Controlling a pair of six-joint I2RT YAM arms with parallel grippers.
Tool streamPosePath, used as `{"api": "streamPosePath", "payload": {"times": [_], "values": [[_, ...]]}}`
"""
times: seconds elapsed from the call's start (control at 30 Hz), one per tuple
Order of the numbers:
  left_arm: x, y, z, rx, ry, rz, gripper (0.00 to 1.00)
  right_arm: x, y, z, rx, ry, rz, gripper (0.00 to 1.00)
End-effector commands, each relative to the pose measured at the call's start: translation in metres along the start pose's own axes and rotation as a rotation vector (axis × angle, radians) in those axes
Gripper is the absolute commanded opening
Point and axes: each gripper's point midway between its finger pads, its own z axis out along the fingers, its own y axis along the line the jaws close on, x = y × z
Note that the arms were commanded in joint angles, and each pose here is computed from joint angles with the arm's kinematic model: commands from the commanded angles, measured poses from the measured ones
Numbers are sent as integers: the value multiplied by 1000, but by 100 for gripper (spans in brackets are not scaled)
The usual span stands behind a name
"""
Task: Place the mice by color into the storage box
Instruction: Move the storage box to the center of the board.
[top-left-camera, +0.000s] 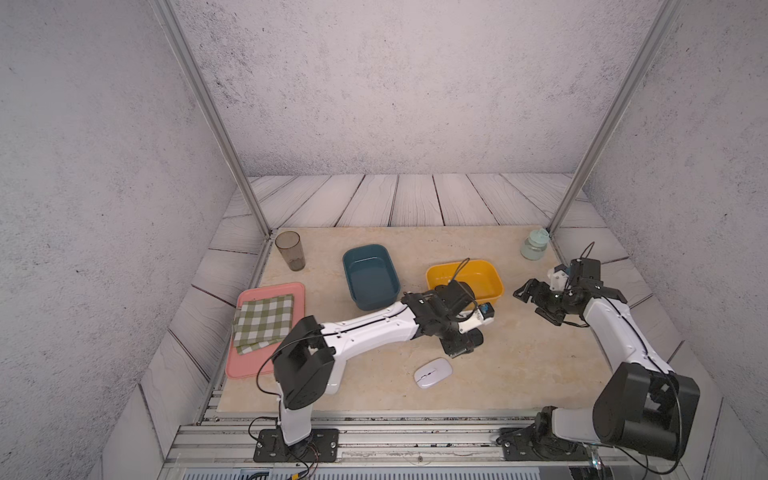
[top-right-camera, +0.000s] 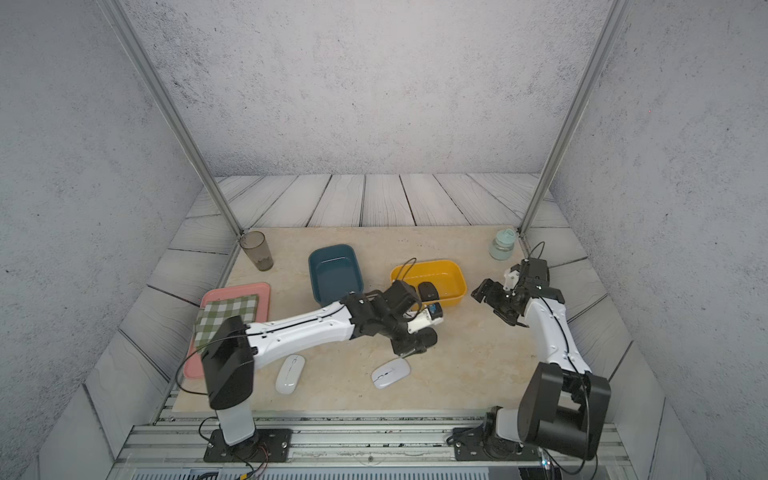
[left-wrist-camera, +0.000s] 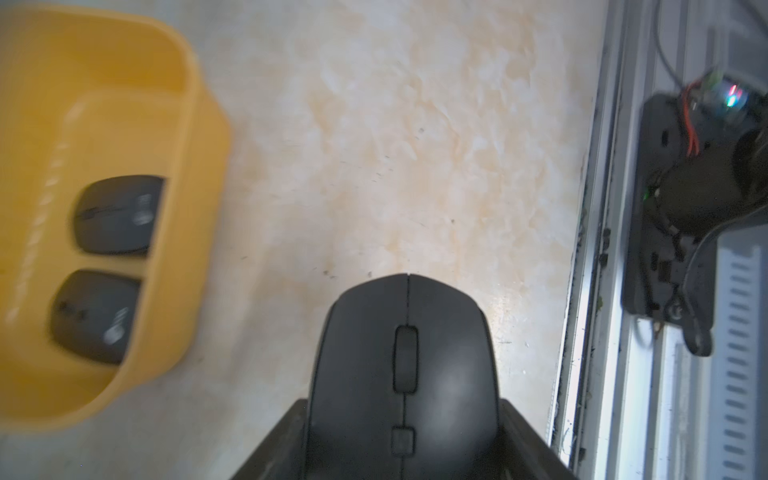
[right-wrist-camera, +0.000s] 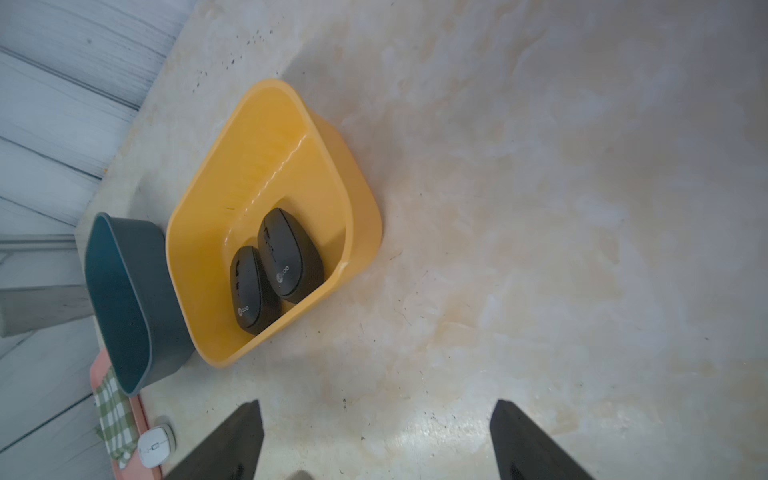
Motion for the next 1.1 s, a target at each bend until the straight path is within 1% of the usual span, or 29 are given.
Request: {"api": "streamPosePath", "payload": {"times": [0.0, 0.03, 0.13, 0.23, 0.3, 0.43, 0.53, 0.6, 0.73, 0.9, 1.0, 1.07], "values": [[6, 8, -42, -33, -54, -192, 44, -4, 7, 15, 43, 41, -83, 85], [9, 12, -56, -50, -74, -231, 44, -6, 10, 22, 49, 55, -102, 81], [20, 19, -94, -97, -104, -320, 44, -13, 11, 41, 128, 84, -176, 78], [35, 22, -121, -138, -107, -406, 44, -18, 5, 55, 190, 114, -210, 72], [45, 22, -131, -158, -98, -457, 45, -24, 0, 60, 227, 109, -226, 71], [63, 21, -143, -184, -90, -527, 46, -31, -5, 74, 276, 128, -272, 67], [70, 23, -148, -202, -95, -550, 46, -32, -5, 86, 273, 142, -279, 62], [73, 24, -150, -213, -97, -558, 46, -32, 1, 94, 249, 142, -288, 58], [77, 29, -155, -231, -96, -581, 46, -27, 15, 105, 250, 154, -342, 55], [80, 34, -162, -250, -109, -601, 46, -13, 17, 115, 252, 182, -340, 42], [84, 38, -167, -271, -108, -603, 46, -1, 15, 115, 254, 198, -335, 32], [87, 41, -170, -283, -107, -604, 46, 8, 14, 112, 259, 210, -339, 28]]}}
